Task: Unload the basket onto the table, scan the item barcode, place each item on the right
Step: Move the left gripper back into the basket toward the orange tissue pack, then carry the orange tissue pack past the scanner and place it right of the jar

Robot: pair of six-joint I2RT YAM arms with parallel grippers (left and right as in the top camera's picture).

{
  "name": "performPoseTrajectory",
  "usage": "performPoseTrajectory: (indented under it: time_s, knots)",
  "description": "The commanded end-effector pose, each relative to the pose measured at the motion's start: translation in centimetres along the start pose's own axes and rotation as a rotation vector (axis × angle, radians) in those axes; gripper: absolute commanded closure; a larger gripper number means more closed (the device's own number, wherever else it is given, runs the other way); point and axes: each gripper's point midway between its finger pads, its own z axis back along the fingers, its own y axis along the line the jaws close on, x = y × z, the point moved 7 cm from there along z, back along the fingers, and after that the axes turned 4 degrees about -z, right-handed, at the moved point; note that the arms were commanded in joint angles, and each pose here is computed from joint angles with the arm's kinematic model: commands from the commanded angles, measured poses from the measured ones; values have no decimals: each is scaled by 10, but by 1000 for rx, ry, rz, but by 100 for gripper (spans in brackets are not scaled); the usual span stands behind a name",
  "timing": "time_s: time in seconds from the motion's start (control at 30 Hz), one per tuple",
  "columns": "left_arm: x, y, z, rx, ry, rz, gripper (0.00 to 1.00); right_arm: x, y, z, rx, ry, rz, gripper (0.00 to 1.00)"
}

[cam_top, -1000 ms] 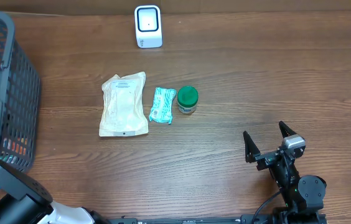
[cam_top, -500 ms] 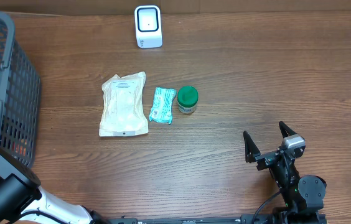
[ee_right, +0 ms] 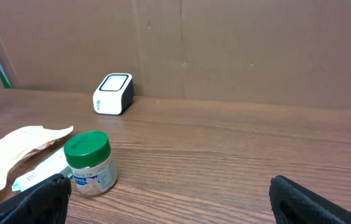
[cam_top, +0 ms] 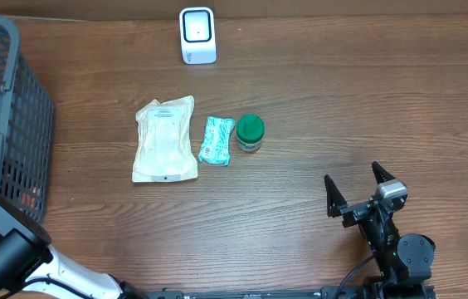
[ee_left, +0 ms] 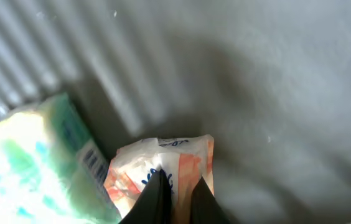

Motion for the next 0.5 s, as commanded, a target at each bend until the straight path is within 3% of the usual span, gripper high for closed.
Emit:
performPoseTrajectory:
  time_s: [0.0, 0.13, 0.27, 0.33, 0.37, 0.47]
  knots:
    - [28, -7, 53, -54, -116, 15, 96, 0, 1, 0, 6, -7, -4, 0]
    - [43, -7, 140, -151, -280, 26, 96, 0, 1, 0, 6, -7, -4, 0]
    - [34, -5, 228, -271, -476, 18, 96, 0, 1, 0, 6, -7, -4, 0]
    - [17, -6, 267, -327, -566, -5, 96, 0, 1, 0, 6, -7, -4, 0]
    - [-6, -12, 296, -390, -626, -58, 96, 0, 1, 0, 6, -7, -4, 0]
    - [-54, -40, 327, -467, -665, -242, 96, 0, 1, 0, 5, -7, -4, 0]
